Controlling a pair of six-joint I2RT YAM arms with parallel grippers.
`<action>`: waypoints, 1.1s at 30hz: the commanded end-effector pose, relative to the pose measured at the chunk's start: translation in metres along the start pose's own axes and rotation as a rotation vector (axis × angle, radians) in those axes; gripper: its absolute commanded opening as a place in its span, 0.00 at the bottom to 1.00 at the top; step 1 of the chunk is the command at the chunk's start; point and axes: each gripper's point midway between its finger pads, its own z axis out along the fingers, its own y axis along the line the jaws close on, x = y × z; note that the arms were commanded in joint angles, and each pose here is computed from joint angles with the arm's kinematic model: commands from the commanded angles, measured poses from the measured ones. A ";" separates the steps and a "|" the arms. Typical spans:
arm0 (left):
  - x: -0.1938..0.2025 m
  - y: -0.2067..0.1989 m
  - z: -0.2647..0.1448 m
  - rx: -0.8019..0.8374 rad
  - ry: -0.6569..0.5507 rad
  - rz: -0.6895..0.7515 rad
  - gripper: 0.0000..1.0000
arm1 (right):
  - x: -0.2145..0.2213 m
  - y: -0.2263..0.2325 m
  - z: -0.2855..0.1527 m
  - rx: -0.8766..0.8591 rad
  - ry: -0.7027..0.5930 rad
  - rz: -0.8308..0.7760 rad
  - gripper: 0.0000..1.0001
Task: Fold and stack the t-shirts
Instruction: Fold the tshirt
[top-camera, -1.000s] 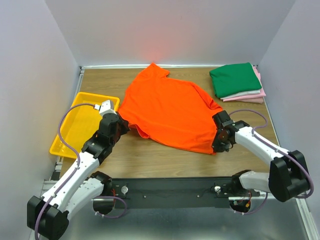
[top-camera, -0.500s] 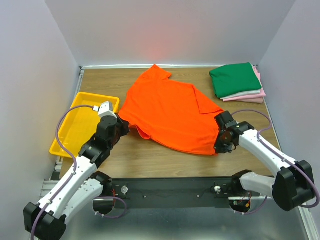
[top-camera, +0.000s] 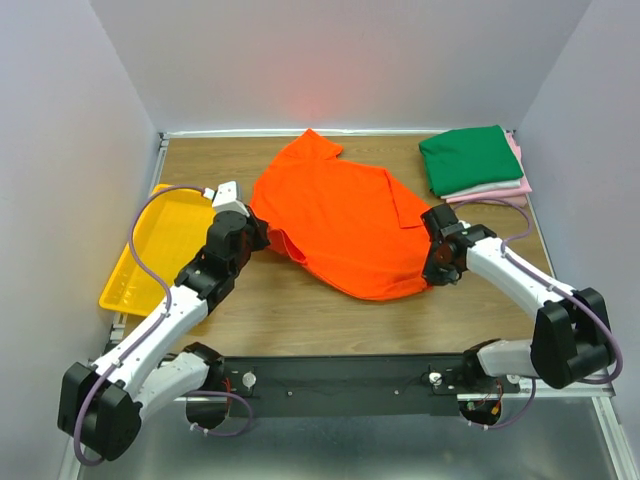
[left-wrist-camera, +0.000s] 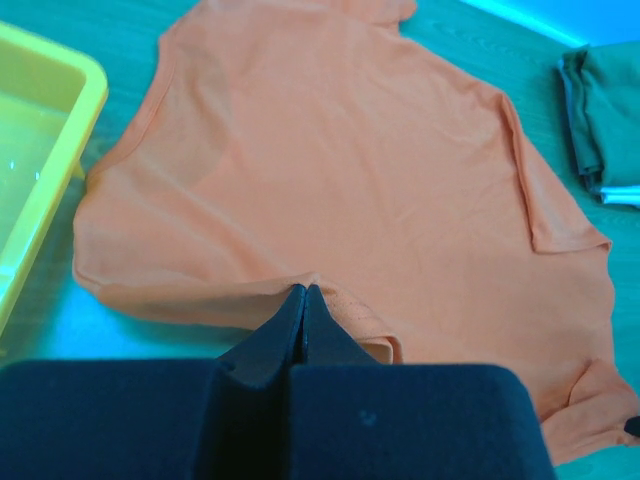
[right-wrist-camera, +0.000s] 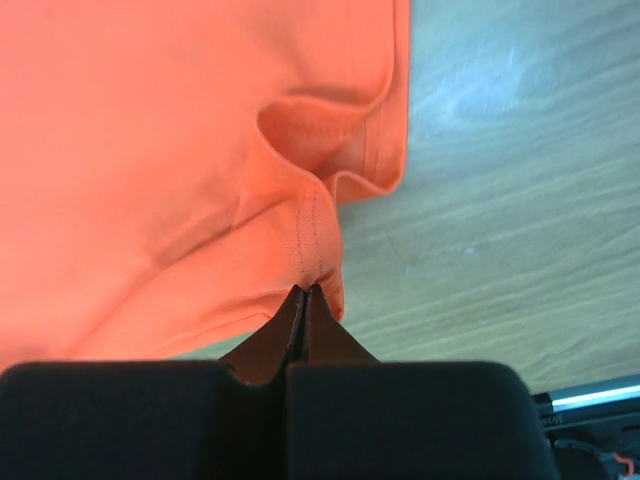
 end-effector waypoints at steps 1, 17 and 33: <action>-0.040 -0.026 0.010 0.069 -0.106 0.028 0.00 | -0.033 -0.002 -0.002 0.017 -0.090 0.007 0.00; -0.056 -0.031 0.070 0.063 -0.101 0.118 0.00 | -0.086 -0.012 0.015 -0.001 -0.111 0.081 0.00; -0.057 -0.014 0.124 0.055 -0.053 0.166 0.00 | -0.103 -0.007 0.035 -0.041 -0.063 0.098 0.00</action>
